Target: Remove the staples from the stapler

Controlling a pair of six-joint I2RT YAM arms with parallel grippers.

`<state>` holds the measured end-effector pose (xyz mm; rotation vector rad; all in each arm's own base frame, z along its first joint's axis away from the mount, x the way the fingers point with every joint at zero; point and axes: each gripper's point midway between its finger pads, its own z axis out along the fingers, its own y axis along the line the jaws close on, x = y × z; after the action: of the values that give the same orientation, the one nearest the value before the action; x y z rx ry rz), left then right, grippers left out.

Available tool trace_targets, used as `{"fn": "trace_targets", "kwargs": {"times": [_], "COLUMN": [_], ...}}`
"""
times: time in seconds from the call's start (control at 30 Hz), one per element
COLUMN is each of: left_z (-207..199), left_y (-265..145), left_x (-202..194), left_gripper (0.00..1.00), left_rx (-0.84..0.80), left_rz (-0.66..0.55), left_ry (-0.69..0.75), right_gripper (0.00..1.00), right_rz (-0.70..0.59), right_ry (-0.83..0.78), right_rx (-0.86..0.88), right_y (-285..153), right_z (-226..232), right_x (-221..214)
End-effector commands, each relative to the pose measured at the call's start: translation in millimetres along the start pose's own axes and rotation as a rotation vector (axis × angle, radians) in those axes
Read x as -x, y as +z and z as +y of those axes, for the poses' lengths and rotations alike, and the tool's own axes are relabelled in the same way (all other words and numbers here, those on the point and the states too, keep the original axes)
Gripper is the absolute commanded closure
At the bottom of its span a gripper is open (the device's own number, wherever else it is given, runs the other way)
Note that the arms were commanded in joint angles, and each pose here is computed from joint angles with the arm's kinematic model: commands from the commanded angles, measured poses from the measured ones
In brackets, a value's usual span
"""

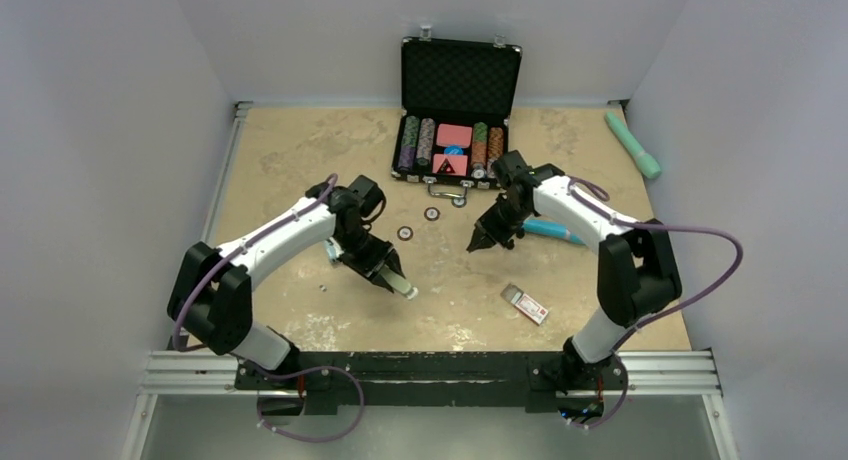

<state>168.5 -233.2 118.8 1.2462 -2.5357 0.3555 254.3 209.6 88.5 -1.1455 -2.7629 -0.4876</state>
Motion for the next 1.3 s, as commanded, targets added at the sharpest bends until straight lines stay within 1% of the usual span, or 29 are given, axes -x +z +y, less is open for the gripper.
{"fn": "trace_targets", "kwargs": {"times": [0.0,0.03,0.07,0.1,0.13,0.17,0.23,0.3,0.37,0.47,0.57,0.63,0.7,0.8,0.87,0.93,1.03,1.17,1.27], "left_z": [-11,-13,-19,-30,-41,-54,-78,-93,-108,-126,-140,-151,-159,-164,-167,-167,-166,-157,-147], "left_y": [4,2,-2,-8,-15,-24,-43,-59,-74,-95,-121,-144,-166,-198,-216,-230,-243,-262,-271], "left_x": [-21,-22,-24,-28,-33,-39,-50,-57,-65,-74,-80,-87,-92,-100,-106,-112,-125,-143,-157], "left_gripper": [1.0,1.0,1.0,1.0,1.0,1.0,1.0,1.0,1.0,1.0,1.0,1.0,1.0,1.0,1.0,1.0,1.0,1.0,1.0], "left_rx": [-0.124,-0.141,-0.174,-0.237,-0.305,-0.382,-0.537,-0.63,-0.723,-0.87,-1.04,-1.186,-1.316,-1.479,-1.551,-1.592,-1.598,-1.591,-1.559], "left_rz": [0.145,0.148,0.147,0.156,0.172,0.191,0.225,0.248,0.279,0.295,0.303,0.354,0.424,0.504,0.547,0.573,0.604,0.643,0.672], "left_ry": [0.068,0.087,0.114,0.149,0.18,0.212,0.261,0.29,0.34,0.396,0.422,0.441,0.43,0.456,0.486,0.522,0.602,0.734,0.85], "right_gripper": [1.0,0.94,0.82,0.72,0.65,0.55,0.41,0.23,0.13,0.1,0.1,0.1,0.1,0.11,0.11,0.12,0.12,0.13,0.13], "right_rz": [0.015,0.036,0.073,0.088,0.114,0.137,0.184,0.202,0.201,0.234,0.228,0.247,0.268,0.261,0.256,0.257,0.26,0.279,0.26], "right_ry": [-0.118,-0.131,-0.151,-0.166,-0.177,-0.196,-0.223,-0.247,-0.289,-0.314,-0.315,-0.306,-0.297,-0.312,-0.341,-0.356,-0.368,-0.379,-0.418], "right_rx": [0.222,0.277,0.344,0.408,0.461,0.535,0.659,0.768,0.874,0.984,1.072,1.162,1.214,1.263,1.277,1.264,1.238,1.209,1.17], "right_y": [-20,-24,-29,-36,-42,-50,-66,-87,-112,-140,-164,-182,-193,-206,-210,-207,-198,-187,-183], "right_z": [27,33,39,47,51,59,71,82,94,104,109,111,110,111,113,113,112,110,114], "right_x": [-14,-20,-29,-34,-41,-47,-58,-66,-72,-83,-87,-92,-96,-97,-98,-98,-97,-97,-95]}}
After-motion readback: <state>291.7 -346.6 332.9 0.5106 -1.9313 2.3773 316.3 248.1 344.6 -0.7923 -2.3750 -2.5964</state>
